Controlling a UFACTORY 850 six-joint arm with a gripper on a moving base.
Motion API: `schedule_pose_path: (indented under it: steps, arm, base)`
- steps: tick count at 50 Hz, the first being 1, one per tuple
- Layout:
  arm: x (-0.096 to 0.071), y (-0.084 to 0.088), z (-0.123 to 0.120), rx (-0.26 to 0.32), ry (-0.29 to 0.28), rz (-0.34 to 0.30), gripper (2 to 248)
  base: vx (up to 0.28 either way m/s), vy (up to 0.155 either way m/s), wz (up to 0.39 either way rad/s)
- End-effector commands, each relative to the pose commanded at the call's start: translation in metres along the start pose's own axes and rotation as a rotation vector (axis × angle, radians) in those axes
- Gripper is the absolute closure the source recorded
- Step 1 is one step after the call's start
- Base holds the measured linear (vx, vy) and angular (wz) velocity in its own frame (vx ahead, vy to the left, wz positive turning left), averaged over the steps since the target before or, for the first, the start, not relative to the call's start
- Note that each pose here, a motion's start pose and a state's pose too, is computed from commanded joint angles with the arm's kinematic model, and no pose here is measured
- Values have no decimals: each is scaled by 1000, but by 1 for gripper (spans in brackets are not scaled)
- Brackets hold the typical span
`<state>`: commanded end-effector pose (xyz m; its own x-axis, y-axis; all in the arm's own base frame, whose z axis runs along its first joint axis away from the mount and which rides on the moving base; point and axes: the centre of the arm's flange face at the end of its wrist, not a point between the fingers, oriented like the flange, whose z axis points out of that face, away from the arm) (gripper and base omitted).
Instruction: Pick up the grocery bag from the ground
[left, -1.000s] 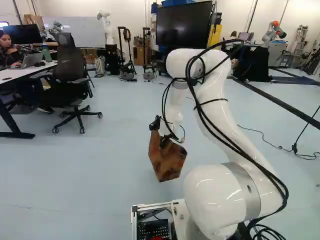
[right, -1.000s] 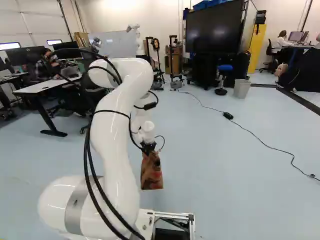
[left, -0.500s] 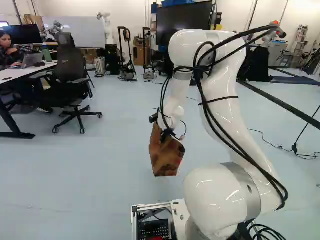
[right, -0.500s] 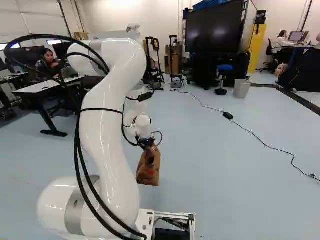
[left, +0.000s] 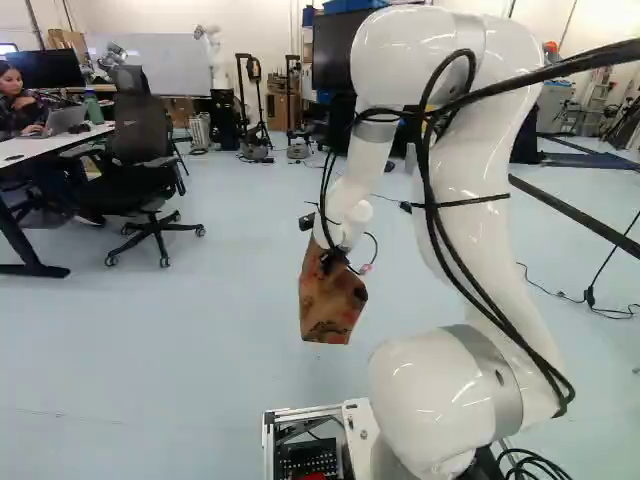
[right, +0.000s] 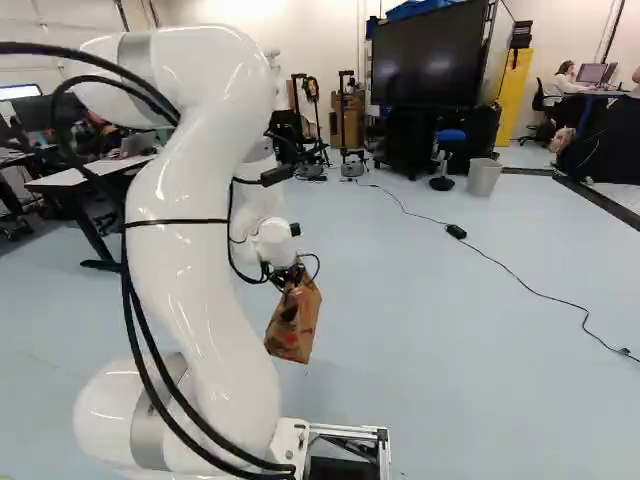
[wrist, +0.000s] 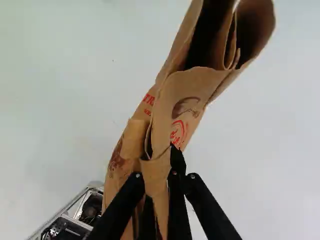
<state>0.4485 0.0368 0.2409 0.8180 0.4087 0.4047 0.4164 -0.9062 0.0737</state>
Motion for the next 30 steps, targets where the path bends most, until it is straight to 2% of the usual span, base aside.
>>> schedule_pose_path:
  steps: [30]
  arm:
    - [-2, -14, -77, -36, 110, -21, 228]
  base:
    - [0, 0, 0]
